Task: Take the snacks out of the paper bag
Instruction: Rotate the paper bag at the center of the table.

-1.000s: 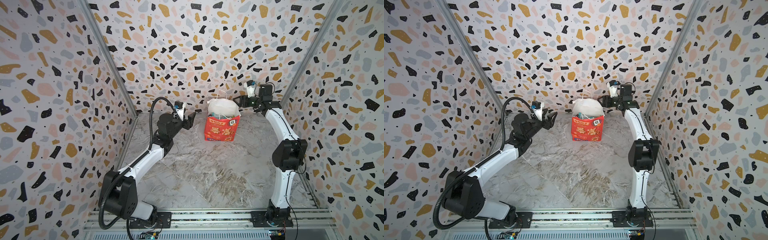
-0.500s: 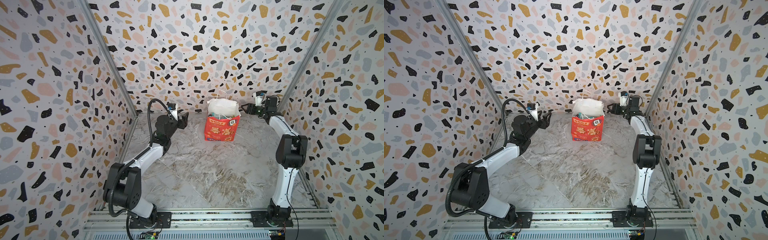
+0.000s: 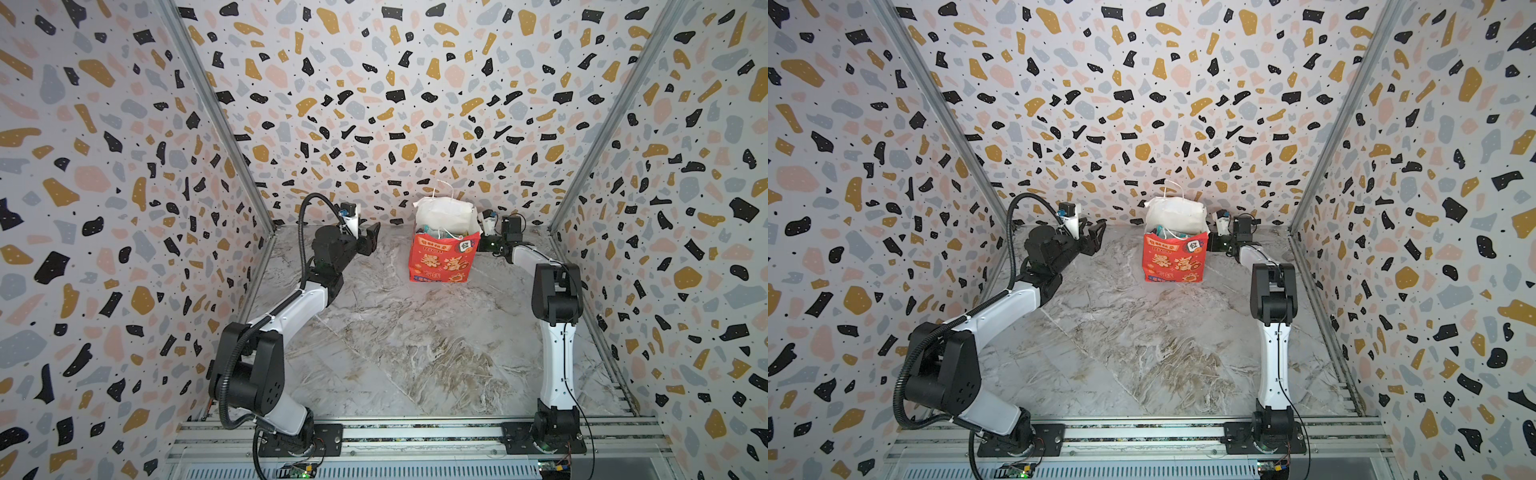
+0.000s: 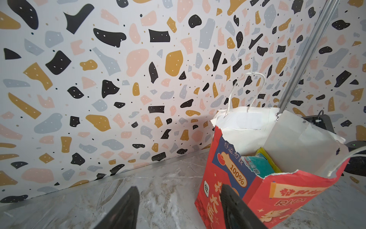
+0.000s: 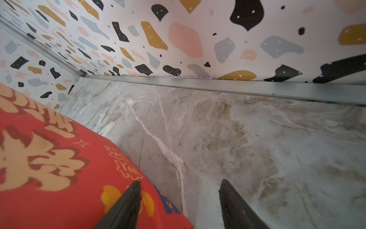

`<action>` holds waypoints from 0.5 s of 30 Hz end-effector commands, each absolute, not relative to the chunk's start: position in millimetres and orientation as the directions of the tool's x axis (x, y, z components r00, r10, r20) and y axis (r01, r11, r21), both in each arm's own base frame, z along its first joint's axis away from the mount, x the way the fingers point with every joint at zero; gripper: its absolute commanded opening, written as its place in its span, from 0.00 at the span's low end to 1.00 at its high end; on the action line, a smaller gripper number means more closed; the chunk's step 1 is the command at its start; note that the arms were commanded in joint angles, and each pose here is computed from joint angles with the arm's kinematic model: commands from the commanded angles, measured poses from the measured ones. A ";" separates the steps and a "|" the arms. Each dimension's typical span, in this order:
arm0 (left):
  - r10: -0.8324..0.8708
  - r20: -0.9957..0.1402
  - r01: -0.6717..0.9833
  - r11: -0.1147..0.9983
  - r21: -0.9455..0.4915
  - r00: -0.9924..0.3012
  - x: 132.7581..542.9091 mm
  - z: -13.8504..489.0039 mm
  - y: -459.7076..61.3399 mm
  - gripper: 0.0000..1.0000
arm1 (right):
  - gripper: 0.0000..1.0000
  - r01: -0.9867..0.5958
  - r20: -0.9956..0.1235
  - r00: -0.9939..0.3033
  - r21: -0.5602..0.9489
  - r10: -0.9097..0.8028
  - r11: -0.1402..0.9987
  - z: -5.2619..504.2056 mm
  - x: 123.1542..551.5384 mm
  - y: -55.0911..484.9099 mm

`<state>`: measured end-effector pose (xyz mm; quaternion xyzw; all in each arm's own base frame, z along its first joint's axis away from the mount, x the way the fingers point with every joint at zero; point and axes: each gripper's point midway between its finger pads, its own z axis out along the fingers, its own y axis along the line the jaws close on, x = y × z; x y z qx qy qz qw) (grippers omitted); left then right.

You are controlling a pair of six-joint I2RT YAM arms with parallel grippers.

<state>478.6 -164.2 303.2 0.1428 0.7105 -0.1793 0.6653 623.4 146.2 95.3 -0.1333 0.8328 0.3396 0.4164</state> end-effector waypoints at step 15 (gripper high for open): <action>0.000 -1.000 0.409 0.913 0.010 0.024 463.5 347.2 -130.3 0.67 | 0.65 -0.689 -0.833 -0.549 0.409 -0.063 0.598 112.5 553.4 229.4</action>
